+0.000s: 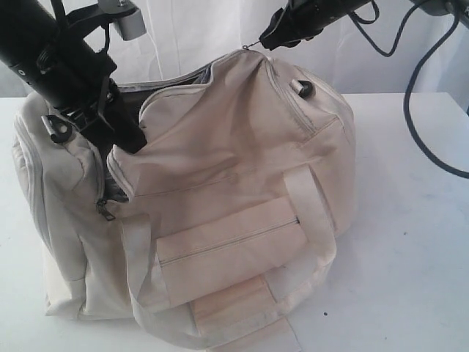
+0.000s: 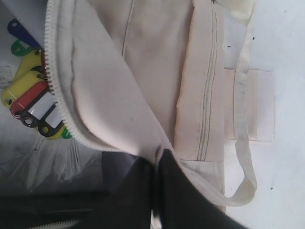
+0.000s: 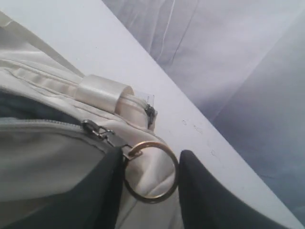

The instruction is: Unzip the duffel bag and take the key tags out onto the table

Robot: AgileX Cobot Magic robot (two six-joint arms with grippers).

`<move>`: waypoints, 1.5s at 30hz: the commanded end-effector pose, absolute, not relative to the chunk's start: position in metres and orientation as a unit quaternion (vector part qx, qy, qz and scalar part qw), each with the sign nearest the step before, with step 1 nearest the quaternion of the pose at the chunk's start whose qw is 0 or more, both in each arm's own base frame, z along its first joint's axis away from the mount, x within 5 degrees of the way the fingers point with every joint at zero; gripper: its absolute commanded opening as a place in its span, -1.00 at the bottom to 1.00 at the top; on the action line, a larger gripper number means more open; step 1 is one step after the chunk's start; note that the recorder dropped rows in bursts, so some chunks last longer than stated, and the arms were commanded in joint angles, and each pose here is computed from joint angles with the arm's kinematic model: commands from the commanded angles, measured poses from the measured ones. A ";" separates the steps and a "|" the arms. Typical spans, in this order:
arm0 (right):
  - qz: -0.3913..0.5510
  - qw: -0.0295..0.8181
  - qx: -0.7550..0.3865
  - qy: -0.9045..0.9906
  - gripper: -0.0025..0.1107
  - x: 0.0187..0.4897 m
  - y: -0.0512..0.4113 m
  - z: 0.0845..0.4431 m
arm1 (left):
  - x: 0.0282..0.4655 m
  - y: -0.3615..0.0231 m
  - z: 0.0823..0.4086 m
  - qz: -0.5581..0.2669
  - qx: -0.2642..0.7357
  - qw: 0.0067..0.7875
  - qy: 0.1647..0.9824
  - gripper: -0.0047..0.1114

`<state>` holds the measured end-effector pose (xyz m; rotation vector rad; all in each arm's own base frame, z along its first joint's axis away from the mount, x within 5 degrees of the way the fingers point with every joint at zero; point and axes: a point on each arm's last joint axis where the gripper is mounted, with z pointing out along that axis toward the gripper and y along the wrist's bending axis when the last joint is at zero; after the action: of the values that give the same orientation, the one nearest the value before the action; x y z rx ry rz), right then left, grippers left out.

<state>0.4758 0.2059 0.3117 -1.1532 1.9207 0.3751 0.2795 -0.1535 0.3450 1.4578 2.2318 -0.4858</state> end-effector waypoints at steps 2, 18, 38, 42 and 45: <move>0.112 0.438 -0.428 0.782 -0.96 0.483 0.184 0.324 | 0.276 -0.155 0.346 -0.182 0.527 0.201 0.805 -0.92; 0.096 0.358 -0.442 0.817 -0.96 0.472 0.173 0.318 | 0.278 -0.155 0.347 -0.181 0.517 0.211 0.809 -0.92; 0.129 0.299 -0.451 0.831 -0.96 0.450 0.170 0.332 | 0.280 -0.157 0.348 -0.186 0.502 0.227 0.814 -0.92; 0.144 0.307 -0.436 0.834 -0.96 0.445 0.171 0.341 | 0.280 -0.157 0.349 -0.189 0.500 0.228 0.814 -0.92; 0.152 0.305 -0.420 0.841 -0.96 0.444 0.171 0.343 | 0.281 -0.157 0.349 -0.189 0.498 0.230 0.814 -0.92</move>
<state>0.4468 0.1776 0.3322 -1.1647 2.2143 0.3872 0.2827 -0.1547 0.3464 1.3812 2.2423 -0.4882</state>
